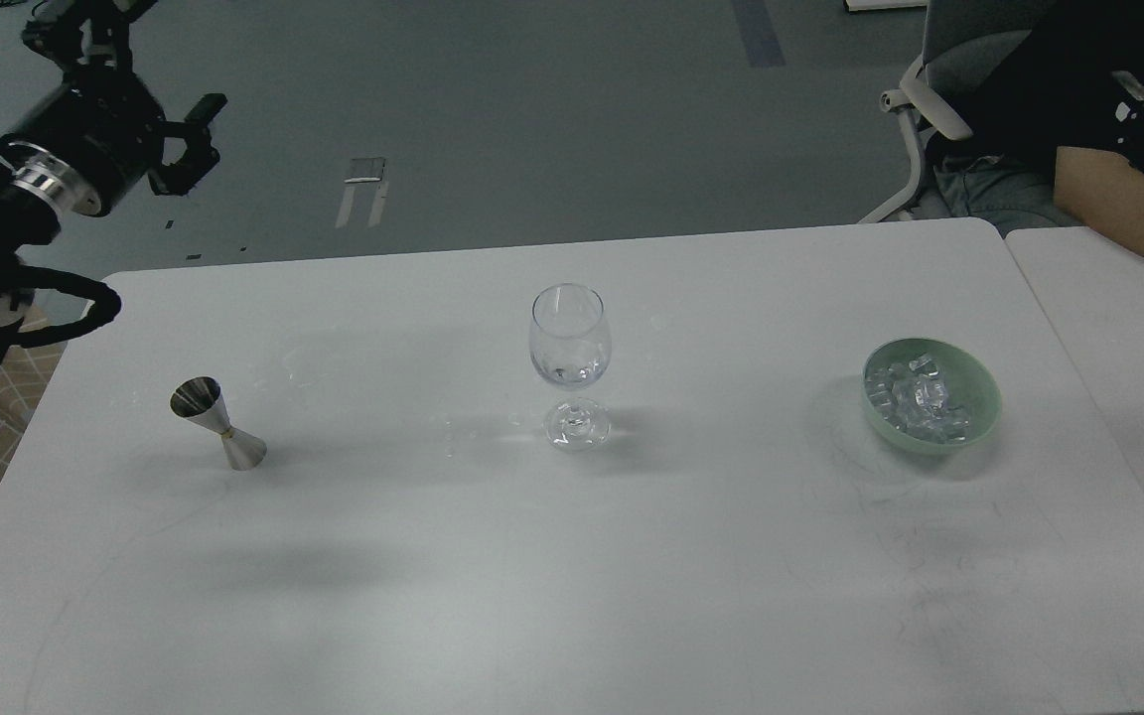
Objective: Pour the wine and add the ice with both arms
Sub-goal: 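Open the left gripper, release the jigger and lift the arm away, then reach the right gripper into the green ice bowl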
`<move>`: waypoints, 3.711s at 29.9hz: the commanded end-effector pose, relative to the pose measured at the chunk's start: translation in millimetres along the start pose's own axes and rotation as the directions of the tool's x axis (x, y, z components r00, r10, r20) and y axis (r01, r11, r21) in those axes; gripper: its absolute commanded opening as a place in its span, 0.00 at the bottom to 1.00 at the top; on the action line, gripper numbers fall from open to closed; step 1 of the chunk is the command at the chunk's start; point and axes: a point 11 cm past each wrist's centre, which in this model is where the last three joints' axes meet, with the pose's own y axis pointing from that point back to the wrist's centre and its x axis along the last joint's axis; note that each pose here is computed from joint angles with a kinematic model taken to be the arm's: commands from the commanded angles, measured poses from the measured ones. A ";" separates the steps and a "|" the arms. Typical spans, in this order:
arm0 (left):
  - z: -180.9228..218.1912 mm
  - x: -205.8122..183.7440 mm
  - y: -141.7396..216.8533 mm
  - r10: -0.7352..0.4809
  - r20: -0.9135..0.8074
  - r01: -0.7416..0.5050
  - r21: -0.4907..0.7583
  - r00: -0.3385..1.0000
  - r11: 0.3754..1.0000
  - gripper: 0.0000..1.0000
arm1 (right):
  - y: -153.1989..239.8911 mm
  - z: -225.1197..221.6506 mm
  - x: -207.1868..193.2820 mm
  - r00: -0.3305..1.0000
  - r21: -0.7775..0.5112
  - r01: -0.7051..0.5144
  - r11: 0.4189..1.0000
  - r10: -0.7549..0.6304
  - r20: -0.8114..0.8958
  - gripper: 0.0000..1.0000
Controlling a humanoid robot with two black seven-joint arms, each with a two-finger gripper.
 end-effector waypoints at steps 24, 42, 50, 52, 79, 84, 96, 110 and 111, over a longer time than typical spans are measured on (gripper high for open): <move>-5.6 -63.2 -40.0 -0.117 -0.055 0.116 -0.034 0.992 0.993 0.98 | 43.8 -42.3 32.2 0.957 -0.112 -0.050 0.992 0.016 -0.288 1.00; -3.6 -88.9 -71.2 -0.130 -0.001 0.130 -0.022 0.991 0.991 0.99 | 64.6 -137.0 -38.2 0.369 -0.338 -0.020 0.941 -0.307 -0.877 1.00; -15.7 -121.3 -87.0 -0.179 0.000 0.179 -0.008 0.984 0.984 0.99 | 77.3 -150.2 -56.0 0.007 -0.421 -0.106 0.901 -0.423 -0.906 1.00; -13.6 -119.3 -86.4 -0.179 -0.002 0.179 -0.013 0.984 0.984 0.99 | 78.8 -131.0 -58.8 -0.077 -0.479 -0.125 0.869 -0.490 -0.869 1.00; -7.3 -103.9 -78.6 -0.177 -0.005 0.177 -0.023 0.984 0.984 0.99 | 65.4 80.3 -69.1 -0.207 -0.742 -0.089 0.665 -0.741 -0.639 1.00; -8.2 -101.4 -77.2 -0.173 -0.004 0.173 -0.022 0.985 0.985 0.99 | 52.5 95.8 -68.8 -0.223 -0.769 -0.097 0.632 -0.767 -0.602 1.00; -4.3 -96.6 -74.8 -0.172 -0.001 0.172 -0.028 0.985 0.985 0.99 | 43.7 139.5 -81.8 -0.216 -0.818 -0.075 0.571 -0.810 -0.545 1.00; -1.6 -91.9 -72.6 -0.169 0.001 0.169 -0.031 0.986 0.985 0.99 | 48.1 155.6 -81.8 -0.208 -0.838 -0.079 0.540 -0.831 -0.516 0.96; -1.4 -91.9 -72.6 -0.168 -0.003 0.168 -0.033 0.986 0.985 0.99 | 48.6 157.7 -82.4 -0.207 -0.840 -0.080 0.537 -0.833 -0.513 0.96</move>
